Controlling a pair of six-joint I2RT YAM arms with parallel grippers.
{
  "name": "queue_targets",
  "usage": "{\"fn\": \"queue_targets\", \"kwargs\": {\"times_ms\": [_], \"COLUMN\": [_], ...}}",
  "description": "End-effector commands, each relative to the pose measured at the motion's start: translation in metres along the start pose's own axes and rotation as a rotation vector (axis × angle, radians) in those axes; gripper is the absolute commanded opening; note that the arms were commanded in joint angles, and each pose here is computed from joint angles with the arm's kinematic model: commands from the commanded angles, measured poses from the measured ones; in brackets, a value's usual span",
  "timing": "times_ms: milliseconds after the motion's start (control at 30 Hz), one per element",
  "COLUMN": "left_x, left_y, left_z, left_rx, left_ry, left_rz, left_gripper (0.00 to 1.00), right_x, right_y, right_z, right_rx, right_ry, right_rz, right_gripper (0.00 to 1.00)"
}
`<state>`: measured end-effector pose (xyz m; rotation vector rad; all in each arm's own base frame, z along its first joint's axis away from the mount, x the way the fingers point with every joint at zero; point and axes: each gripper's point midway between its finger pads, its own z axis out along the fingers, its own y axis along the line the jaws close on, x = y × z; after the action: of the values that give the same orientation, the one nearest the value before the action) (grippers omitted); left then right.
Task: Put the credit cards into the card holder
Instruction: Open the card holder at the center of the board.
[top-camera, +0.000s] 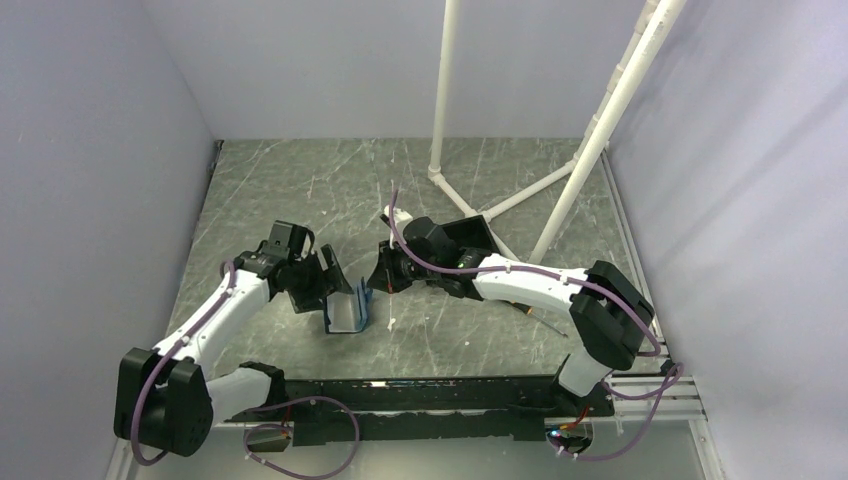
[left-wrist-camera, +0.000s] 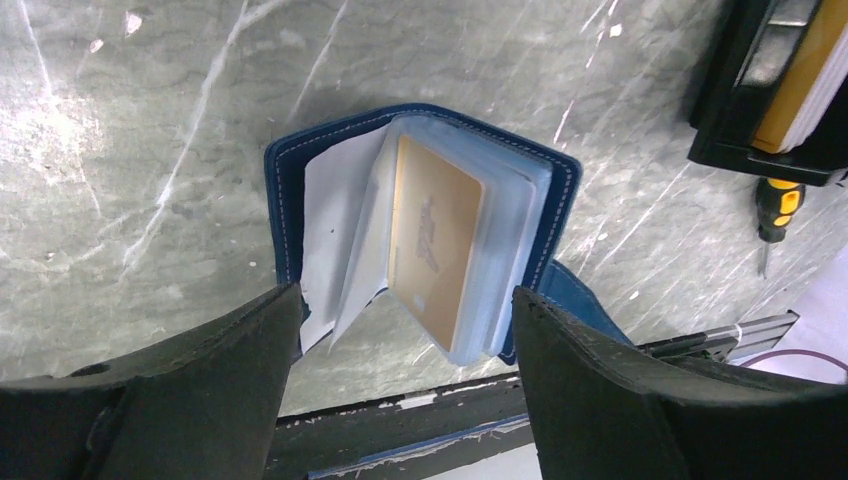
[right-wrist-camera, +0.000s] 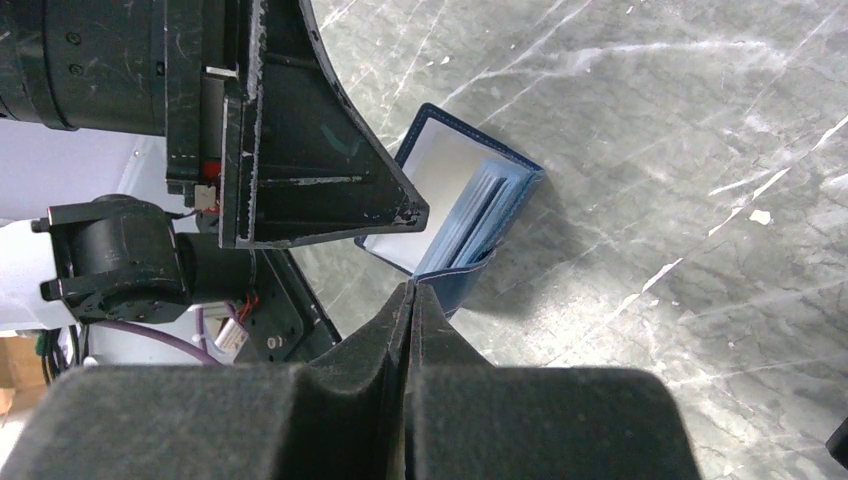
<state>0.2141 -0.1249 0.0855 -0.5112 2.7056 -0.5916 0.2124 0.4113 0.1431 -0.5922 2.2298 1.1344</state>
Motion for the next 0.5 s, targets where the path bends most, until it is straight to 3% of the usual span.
{"fn": "queue_targets", "kwargs": {"times_ms": [0,100,333,467], "left_x": [0.003,0.002,0.000,0.003], "left_y": [0.003,0.001,-0.005,-0.004], "left_z": [0.004,0.005,0.002,0.007], "left_rx": [-0.001,0.011,0.038,0.035], "left_ry": [0.013,0.019,0.009,0.038], "left_rz": [0.010,0.017,0.037,0.033], "left_gripper": [0.80,0.77,0.95,0.90], "right_x": [-0.019,-0.019,-0.024,-0.024], "right_y": [0.016,0.017,0.026,0.027], "right_z": [-0.003,-0.003,-0.004,-0.004], "right_rx": [-0.047,-0.050,-0.066,-0.070], "right_ry": [-0.049,-0.050,-0.057,-0.058], "right_rz": [-0.008,-0.008,-0.019,-0.020], "right_gripper": [0.00,0.00,0.00,0.00]}}
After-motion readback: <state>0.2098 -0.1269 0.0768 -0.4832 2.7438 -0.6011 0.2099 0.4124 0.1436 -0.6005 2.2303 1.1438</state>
